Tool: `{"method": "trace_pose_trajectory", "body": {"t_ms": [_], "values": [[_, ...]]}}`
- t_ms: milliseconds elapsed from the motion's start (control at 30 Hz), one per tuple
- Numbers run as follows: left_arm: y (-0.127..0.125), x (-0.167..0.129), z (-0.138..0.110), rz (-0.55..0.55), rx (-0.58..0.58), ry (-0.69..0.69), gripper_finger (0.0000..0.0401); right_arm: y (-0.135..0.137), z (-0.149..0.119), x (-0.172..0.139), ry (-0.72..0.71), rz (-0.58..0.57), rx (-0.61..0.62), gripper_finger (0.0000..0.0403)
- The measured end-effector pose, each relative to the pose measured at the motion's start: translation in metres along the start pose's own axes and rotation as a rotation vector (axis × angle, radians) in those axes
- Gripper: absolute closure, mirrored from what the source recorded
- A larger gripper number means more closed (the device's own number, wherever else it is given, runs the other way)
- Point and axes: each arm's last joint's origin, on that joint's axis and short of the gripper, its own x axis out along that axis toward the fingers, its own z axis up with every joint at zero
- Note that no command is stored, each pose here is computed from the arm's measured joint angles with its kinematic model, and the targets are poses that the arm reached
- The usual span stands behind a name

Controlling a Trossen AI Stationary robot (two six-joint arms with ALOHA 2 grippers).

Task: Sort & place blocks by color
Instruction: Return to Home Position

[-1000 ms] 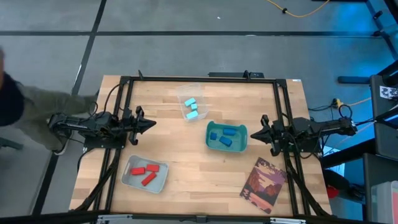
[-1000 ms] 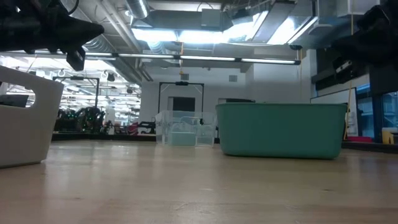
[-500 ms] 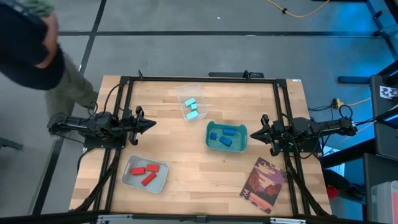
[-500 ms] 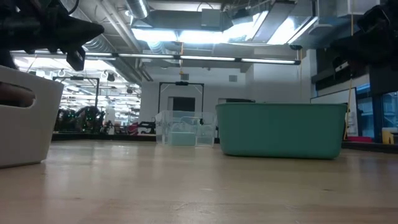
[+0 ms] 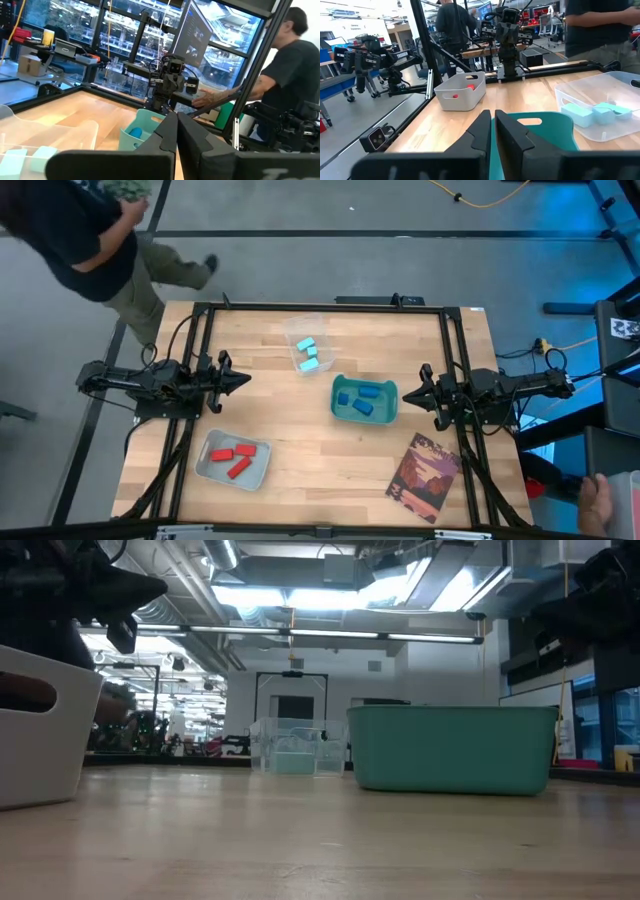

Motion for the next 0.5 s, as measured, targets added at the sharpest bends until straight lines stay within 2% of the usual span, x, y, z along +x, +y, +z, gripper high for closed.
{"method": "trace_pose_trajectory", "body": {"t_ms": [500], "values": [[0.0,0.0,0.0,0.0,0.0,0.0,0.0398,0.0,0.0001,0.0,0.0,0.0,0.0,0.0373]]}}
